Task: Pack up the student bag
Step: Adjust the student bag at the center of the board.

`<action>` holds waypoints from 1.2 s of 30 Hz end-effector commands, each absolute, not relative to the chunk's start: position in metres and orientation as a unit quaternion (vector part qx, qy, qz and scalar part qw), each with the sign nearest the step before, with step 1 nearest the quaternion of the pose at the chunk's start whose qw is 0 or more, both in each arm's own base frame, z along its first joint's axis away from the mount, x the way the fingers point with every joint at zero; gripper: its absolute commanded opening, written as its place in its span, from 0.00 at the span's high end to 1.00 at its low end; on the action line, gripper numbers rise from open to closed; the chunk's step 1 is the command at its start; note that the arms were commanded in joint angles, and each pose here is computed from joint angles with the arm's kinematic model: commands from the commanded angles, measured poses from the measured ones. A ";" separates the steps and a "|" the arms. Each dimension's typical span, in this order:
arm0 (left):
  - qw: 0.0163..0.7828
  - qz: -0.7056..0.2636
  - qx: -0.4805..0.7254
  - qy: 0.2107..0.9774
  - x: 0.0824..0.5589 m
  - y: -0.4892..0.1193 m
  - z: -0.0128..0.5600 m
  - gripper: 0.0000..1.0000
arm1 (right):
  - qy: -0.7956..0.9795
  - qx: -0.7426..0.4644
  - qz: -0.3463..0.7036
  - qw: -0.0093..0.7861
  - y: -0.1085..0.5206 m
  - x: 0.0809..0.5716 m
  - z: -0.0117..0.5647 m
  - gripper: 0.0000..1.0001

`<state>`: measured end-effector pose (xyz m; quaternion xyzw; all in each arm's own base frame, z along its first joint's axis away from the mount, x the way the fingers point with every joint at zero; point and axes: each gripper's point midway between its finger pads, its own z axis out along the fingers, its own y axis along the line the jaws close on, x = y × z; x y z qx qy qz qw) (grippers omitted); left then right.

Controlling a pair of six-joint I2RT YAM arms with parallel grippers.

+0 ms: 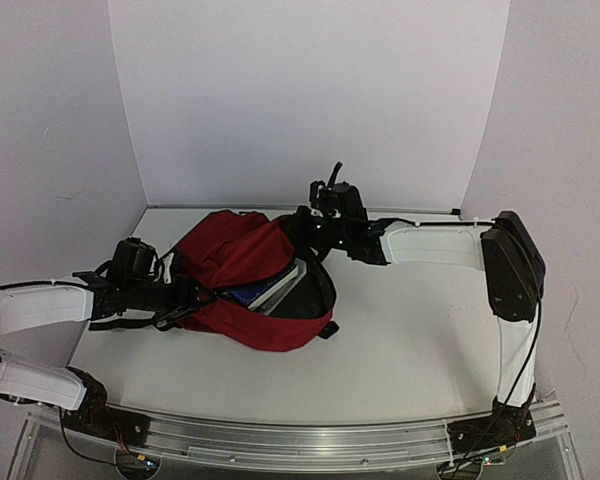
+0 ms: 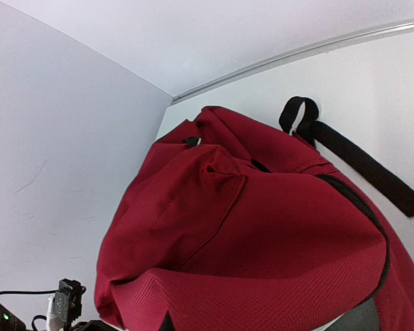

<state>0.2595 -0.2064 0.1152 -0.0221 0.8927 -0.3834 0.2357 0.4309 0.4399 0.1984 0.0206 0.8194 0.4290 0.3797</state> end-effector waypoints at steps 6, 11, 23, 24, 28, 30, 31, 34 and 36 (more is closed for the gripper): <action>0.238 -0.425 -0.045 0.872 0.282 -0.231 0.117 0.32 | 0.822 -0.001 0.357 0.445 0.417 0.448 0.212 0.79; 0.226 -0.413 -0.075 0.879 0.285 -0.227 0.103 0.44 | 0.834 -0.014 0.329 0.442 0.401 0.436 0.208 0.65; 0.221 -0.447 -0.089 0.862 0.270 -0.226 0.096 0.78 | 0.838 -0.070 0.295 0.453 0.385 0.370 0.238 0.39; 0.220 -0.449 -0.089 0.862 0.270 -0.227 0.095 0.80 | 0.833 -0.081 0.302 0.456 0.392 0.360 0.246 0.38; 0.221 -0.453 -0.089 0.859 0.268 -0.227 0.095 0.86 | 0.821 -0.147 0.323 0.446 0.427 0.315 0.258 0.36; 0.224 -0.456 -0.089 0.857 0.267 -0.226 0.096 0.90 | 0.815 -0.182 0.338 0.433 0.447 0.295 0.257 0.37; 0.225 -0.456 -0.089 0.856 0.267 -0.226 0.096 0.94 | 0.812 -0.199 0.346 0.425 0.457 0.286 0.255 0.39; 0.231 -0.454 -0.089 0.856 0.263 -0.222 0.096 1.00 | 0.799 -0.262 0.374 0.391 0.494 0.252 0.244 0.45; 0.238 -0.455 -0.085 0.854 0.261 -0.220 0.098 1.00 | 0.791 -0.294 0.389 0.371 0.513 0.235 0.237 0.48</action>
